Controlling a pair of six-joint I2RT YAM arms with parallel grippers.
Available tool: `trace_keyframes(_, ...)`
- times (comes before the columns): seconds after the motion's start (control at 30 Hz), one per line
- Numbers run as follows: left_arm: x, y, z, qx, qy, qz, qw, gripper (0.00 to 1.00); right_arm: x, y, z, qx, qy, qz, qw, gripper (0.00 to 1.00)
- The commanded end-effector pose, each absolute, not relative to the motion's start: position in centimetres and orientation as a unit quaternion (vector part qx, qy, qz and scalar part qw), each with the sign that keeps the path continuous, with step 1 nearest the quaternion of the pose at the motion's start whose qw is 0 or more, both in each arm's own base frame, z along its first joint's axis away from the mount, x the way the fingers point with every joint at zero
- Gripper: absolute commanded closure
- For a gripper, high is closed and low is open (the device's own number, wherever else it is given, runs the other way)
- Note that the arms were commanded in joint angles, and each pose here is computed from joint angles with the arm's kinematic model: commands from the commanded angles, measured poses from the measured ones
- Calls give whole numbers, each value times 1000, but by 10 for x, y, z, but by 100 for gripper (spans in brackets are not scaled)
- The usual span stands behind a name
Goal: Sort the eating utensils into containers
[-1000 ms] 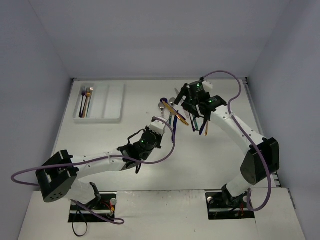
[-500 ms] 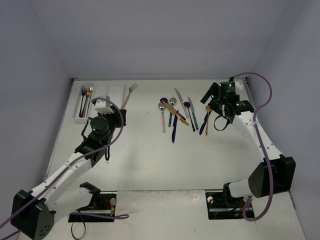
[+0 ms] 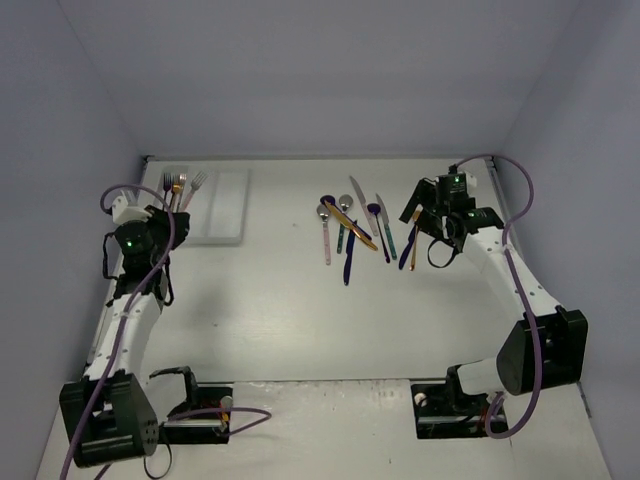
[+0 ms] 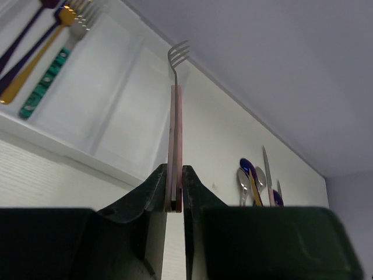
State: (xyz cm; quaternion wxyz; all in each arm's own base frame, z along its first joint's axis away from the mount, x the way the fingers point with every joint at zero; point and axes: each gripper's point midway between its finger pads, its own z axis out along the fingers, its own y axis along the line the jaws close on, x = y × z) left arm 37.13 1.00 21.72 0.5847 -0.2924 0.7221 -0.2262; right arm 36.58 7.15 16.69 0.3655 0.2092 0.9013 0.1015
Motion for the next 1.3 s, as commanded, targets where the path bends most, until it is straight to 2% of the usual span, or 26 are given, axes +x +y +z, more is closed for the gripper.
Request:
trace_keyframes(0.0, 395, 36, 259, -314, 658, -273, 628, 100, 367, 74, 187, 183, 891, 123, 396, 18)
trace_keyframes(0.43, 461, 108, 242, -375, 632, -245, 633, 100, 357, 76, 196, 175, 884, 139, 410, 17)
trace_keyframes(0.67, 495, 123, 214, -399, 629, -255, 617, 100, 358, 74, 189, 177, 887, 132, 406, 18)
trace_keyframes(1.0, 509, 130, 175, -423, 636, -253, 593, 99, 358, 71, 186, 178, 888, 124, 405, 18)
trace_keyframes(1.1, 500, 131, 167, -430, 642, -242, 587, 74, 358, 70, 186, 180, 887, 121, 407, 18)
trace_keyframes(1.23, 490, 130, 155, -437, 665, -220, 564, 51, 357, 68, 191, 180, 884, 118, 414, 17)
trace_keyframes(1.27, 488, 130, 154, -437, 670, -215, 560, 48, 357, 68, 191, 180, 884, 118, 415, 17)
